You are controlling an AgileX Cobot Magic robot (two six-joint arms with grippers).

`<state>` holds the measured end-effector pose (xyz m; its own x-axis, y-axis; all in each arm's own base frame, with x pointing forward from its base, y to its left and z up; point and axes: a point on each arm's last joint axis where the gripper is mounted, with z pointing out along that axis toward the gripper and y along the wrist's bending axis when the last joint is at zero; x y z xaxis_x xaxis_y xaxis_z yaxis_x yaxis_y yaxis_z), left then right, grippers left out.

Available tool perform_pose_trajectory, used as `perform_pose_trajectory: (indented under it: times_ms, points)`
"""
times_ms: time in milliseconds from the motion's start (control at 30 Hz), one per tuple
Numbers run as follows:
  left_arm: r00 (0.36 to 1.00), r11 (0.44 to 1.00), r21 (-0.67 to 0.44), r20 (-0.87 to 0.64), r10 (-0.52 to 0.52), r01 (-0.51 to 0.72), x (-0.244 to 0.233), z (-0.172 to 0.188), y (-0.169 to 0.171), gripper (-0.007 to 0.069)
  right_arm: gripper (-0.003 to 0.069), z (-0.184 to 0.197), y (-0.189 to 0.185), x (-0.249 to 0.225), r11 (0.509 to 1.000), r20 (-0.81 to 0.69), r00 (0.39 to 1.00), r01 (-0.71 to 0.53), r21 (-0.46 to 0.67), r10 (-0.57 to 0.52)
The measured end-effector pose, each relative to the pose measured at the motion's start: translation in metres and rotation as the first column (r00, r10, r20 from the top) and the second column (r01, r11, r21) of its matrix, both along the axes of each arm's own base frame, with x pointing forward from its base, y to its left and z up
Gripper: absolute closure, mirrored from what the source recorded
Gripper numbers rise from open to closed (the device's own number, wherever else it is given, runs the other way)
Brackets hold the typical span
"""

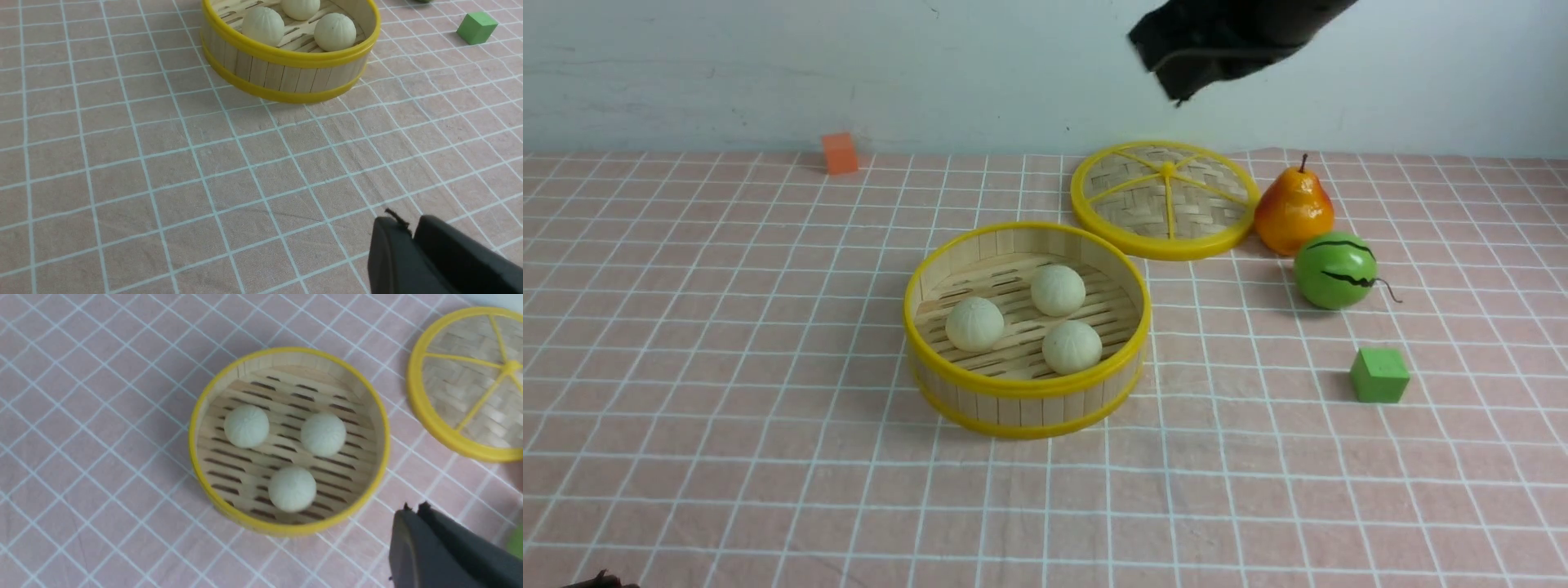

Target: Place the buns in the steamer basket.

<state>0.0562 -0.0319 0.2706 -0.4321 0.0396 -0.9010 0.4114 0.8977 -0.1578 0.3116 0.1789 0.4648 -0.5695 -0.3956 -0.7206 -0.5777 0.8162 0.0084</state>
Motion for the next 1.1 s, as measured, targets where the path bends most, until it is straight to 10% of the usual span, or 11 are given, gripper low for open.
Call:
perform_pose_trajectory:
  times_ms: [433, 1100]
  points:
    - [1.000, 1.000, 0.000, -0.001, 0.000, 0.000, 0.000, 0.000, 0.000, 0.0550, 0.0676, 0.046, -0.073, -0.136, 0.996, 0.148, 0.989, -0.010, 0.084, -0.003]
    - [1.000, 1.000, 0.001, -0.002, 0.000, 0.000, 0.000, 0.000, 0.000, 0.0534, 0.0662, -0.057, -0.140, -0.258, 0.994, 0.175, 0.985, -0.004, 0.106, -0.015]
